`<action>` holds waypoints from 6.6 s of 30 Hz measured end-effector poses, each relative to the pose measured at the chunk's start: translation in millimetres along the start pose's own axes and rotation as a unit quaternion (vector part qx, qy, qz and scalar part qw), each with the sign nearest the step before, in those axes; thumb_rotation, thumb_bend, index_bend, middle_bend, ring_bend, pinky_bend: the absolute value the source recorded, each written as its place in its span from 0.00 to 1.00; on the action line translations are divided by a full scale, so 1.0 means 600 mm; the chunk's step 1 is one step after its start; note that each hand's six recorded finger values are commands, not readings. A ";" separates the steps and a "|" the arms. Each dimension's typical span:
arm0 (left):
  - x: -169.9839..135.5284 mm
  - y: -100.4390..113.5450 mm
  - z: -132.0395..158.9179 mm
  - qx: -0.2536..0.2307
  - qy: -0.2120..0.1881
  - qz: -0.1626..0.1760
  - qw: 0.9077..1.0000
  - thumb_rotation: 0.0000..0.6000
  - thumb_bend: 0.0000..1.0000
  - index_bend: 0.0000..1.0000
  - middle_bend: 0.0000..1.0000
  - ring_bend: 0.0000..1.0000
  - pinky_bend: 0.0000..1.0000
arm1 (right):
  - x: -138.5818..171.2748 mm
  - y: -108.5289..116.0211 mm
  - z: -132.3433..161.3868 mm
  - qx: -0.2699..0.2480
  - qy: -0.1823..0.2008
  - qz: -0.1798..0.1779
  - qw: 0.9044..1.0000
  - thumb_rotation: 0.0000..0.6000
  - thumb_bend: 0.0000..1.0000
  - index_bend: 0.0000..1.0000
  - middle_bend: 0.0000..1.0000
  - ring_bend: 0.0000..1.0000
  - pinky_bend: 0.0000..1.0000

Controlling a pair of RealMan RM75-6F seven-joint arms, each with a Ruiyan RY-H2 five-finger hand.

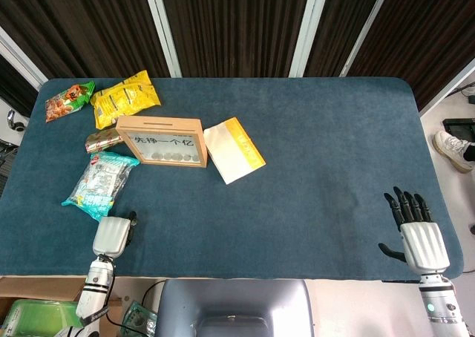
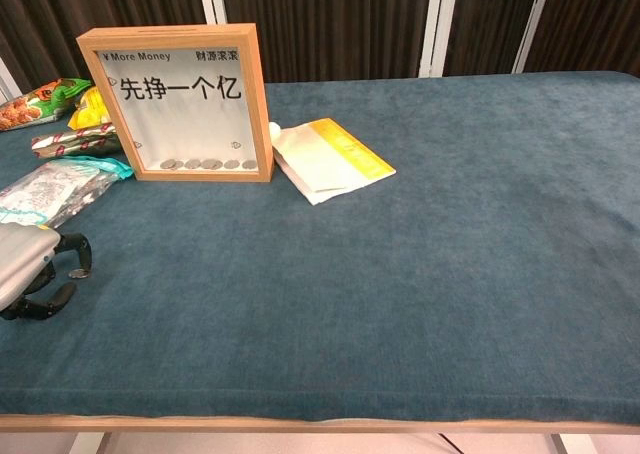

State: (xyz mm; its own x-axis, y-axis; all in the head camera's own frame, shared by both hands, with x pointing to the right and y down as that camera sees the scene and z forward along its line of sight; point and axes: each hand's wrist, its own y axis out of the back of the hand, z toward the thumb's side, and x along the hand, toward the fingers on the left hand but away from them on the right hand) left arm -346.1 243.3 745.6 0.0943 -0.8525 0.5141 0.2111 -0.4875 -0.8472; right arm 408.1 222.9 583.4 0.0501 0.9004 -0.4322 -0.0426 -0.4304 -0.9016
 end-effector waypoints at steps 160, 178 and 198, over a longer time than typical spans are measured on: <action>0.363 0.434 0.049 -0.178 -0.022 -0.030 0.983 1.00 0.60 0.55 1.00 1.00 1.00 | -0.033 0.014 -0.071 -0.040 -0.074 0.007 0.996 1.00 0.16 0.00 0.00 0.00 0.00; 0.358 0.447 0.050 -0.184 -0.030 -0.015 0.982 1.00 0.51 0.45 1.00 1.00 1.00 | -0.033 0.014 -0.070 -0.040 -0.074 0.007 0.996 1.00 0.16 0.00 0.00 0.00 0.00; 0.042 0.352 -0.114 -0.172 -0.072 0.094 0.978 1.00 0.41 0.00 0.00 0.00 0.03 | -0.031 0.004 -0.037 -0.026 -0.044 0.014 0.999 1.00 0.16 0.00 0.00 0.00 0.00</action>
State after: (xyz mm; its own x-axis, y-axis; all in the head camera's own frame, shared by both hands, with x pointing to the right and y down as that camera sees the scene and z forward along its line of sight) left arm -365.6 105.9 570.7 0.2408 -0.9102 0.3371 -0.1600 -0.3798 -0.9111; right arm 429.1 203.5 588.7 -0.0376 0.8890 -0.4564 0.0094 -0.4564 -0.8897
